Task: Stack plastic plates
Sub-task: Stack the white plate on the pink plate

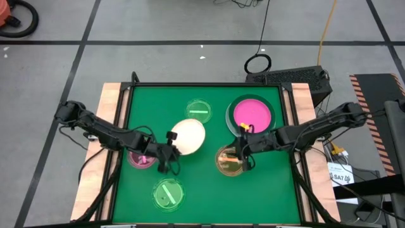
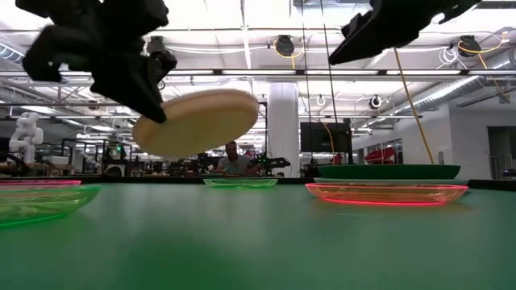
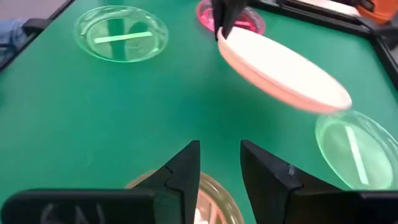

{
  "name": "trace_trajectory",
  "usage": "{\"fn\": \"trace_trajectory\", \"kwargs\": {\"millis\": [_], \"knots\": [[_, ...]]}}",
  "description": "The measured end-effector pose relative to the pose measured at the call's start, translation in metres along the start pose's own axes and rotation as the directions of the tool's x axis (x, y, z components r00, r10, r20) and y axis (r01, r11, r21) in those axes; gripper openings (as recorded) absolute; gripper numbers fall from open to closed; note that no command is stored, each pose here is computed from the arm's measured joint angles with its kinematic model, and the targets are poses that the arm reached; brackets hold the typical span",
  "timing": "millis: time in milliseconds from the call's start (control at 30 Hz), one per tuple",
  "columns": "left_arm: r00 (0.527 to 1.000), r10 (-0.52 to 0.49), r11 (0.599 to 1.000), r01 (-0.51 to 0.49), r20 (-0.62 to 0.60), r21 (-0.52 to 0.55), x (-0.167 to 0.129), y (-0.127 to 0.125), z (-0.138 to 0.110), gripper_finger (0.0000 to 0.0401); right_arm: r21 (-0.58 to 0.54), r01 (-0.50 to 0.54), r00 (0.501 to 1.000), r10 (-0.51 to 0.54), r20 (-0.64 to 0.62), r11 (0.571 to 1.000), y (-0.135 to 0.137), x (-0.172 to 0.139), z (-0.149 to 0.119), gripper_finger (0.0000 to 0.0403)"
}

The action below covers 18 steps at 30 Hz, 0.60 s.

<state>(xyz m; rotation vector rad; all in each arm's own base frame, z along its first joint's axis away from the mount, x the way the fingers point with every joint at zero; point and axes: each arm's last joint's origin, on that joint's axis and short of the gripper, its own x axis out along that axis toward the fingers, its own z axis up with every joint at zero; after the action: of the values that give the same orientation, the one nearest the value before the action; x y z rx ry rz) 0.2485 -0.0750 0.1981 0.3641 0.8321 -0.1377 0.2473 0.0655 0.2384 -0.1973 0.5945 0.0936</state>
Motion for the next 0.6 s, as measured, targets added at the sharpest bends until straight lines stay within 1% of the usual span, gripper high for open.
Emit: {"fn": "trace_trajectory", "kwargs": {"millis": [133, 300, 500, 600], "knots": [[0.994, -0.082, 0.997, 0.082, 0.075, 0.006, -0.001, -0.006, 0.007, 0.0012, -0.037, -0.030, 0.999, 0.029, -0.022, 0.999, 0.010, 0.011, 0.010, 0.0110], [0.985, -0.130, 0.991, 0.127, 0.116, 0.036, -0.004, -0.014, 0.011, 0.0012, -0.025, -0.029, 0.999, 0.028, -0.031, 0.999, 0.014, 0.027, 0.032, 0.0110], [0.976, -0.173, 0.984, 0.165, 0.129, 0.073, -0.007, -0.026, 0.013, 0.0012, -0.029, -0.157, 0.986, 0.156, -0.055, 0.987, 0.024, 0.045, 0.049, 0.0110], [0.973, -0.189, 0.981, 0.181, 0.134, 0.073, -0.008, -0.031, 0.013, 0.0012, -0.068, -0.168, 0.985, 0.164, -0.061, 0.984, 0.028, 0.051, 0.053, 0.0110]]}}
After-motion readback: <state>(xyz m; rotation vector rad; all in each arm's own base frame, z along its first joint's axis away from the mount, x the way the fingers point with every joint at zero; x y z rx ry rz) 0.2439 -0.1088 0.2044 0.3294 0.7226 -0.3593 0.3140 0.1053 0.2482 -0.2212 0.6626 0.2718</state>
